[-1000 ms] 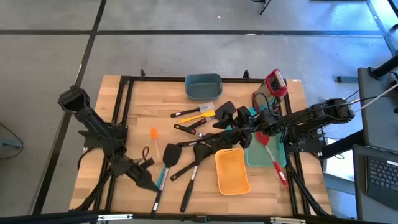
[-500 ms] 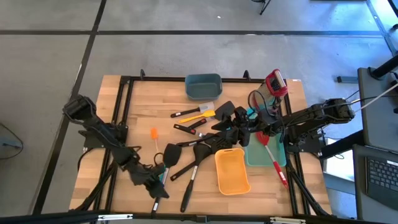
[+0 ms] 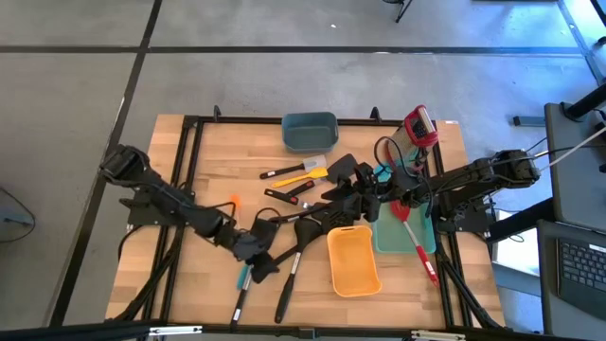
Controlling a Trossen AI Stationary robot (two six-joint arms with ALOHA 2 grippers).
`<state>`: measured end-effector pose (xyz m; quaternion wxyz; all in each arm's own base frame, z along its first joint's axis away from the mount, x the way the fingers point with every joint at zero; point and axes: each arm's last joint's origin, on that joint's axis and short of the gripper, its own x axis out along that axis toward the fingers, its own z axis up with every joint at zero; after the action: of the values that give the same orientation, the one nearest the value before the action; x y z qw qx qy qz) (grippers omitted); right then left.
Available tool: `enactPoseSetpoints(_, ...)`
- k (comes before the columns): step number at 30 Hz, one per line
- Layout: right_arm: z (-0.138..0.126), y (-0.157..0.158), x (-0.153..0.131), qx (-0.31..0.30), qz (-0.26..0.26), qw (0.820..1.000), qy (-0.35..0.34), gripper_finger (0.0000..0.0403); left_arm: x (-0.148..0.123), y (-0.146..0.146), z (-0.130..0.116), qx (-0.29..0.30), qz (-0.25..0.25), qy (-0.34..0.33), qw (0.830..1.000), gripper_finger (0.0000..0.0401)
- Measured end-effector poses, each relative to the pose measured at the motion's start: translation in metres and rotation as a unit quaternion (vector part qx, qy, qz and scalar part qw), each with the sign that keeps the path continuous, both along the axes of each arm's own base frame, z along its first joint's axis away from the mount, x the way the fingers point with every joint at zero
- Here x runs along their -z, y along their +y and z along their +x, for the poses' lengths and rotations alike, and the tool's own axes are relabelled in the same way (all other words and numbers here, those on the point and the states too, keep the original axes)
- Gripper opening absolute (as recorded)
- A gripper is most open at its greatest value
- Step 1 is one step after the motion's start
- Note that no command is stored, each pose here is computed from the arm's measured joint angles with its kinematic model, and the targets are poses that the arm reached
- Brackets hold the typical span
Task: Pick & Place Kitchen Items
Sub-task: Put the black serving spoon into the green bin
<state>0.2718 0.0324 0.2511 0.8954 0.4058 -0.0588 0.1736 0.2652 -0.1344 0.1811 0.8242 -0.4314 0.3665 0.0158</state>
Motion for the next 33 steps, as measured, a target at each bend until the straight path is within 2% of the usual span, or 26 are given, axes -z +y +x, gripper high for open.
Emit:
enactPoseSetpoints(4,0.0,0.003,0.0,-0.006,-0.001,1.0,0.002,0.0252,0.002,0.014,0.005,-0.035,0.007,0.01,0.999,0.0188)
enactPoseSetpoints(13,0.0,0.004,0.0,-0.006,-0.002,1.0,0.002,0.0252,0.003,0.033,0.012,-0.036,0.005,0.018,0.999,0.0223)
enactPoseSetpoints(15,0.0,0.004,0.0,-0.006,-0.002,1.0,0.002,0.0252,0.001,0.034,0.014,-0.025,0.007,0.005,1.0,0.0223)
enactPoseSetpoints(19,0.0,0.004,0.0,-0.006,-0.002,1.0,0.002,0.0252,0.0,0.035,0.02,0.039,0.01,0.007,0.999,0.0223)
enactPoseSetpoints(25,0.0,0.004,0.001,-0.006,-0.002,1.0,0.006,0.0252,0.001,0.037,0.044,0.068,0.067,0.014,0.995,0.0223)
enactPoseSetpoints(31,0.0,0.004,0.002,-0.006,-0.002,1.0,0.012,0.0252,0.022,0.034,0.068,0.101,0.15,0.073,0.981,0.0223)
enactPoseSetpoints(33,0.0,0.004,0.002,-0.006,-0.002,1.0,0.013,0.0252,0.031,0.031,0.074,0.11,0.161,0.086,0.977,0.0223)
